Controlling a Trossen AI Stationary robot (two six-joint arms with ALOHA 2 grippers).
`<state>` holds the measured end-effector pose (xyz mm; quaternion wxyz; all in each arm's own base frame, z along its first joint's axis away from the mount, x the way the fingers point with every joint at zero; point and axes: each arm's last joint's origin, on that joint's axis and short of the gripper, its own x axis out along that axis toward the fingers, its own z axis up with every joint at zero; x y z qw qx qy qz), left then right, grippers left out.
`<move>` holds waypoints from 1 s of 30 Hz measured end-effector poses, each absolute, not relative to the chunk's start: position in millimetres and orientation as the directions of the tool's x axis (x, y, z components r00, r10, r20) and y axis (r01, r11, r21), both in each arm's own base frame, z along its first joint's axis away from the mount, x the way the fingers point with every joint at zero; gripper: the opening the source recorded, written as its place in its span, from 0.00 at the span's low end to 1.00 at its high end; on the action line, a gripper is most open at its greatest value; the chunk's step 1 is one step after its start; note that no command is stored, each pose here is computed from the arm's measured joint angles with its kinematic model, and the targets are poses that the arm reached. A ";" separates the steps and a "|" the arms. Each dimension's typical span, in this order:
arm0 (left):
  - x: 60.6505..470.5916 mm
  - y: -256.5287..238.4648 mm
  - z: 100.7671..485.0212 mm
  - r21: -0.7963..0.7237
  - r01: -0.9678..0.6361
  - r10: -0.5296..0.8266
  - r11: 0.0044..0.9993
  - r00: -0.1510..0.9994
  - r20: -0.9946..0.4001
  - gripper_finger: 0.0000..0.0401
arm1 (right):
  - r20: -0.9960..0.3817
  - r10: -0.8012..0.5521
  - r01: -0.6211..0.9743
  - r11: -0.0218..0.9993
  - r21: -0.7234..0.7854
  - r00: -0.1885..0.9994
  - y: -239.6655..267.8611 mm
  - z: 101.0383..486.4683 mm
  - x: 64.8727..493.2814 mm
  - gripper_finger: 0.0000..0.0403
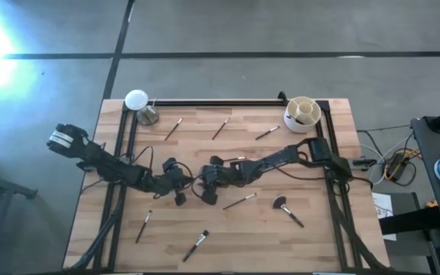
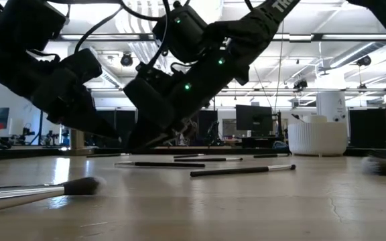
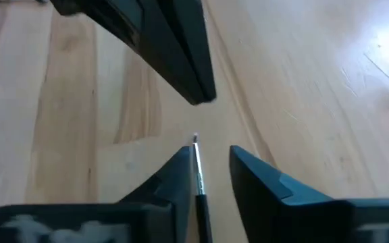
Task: Put items in baskets/containers
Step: Put the brown liner brush into the white organizer
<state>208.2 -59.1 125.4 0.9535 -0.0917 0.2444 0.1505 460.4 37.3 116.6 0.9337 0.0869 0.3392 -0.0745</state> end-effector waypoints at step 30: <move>203.5 -58.7 119.1 -0.113 -0.292 0.187 0.950 0.820 -0.541 0.00 | -0.893 -0.018 0.107 0.994 0.034 0.449 32.2 125.4 448.1 0.22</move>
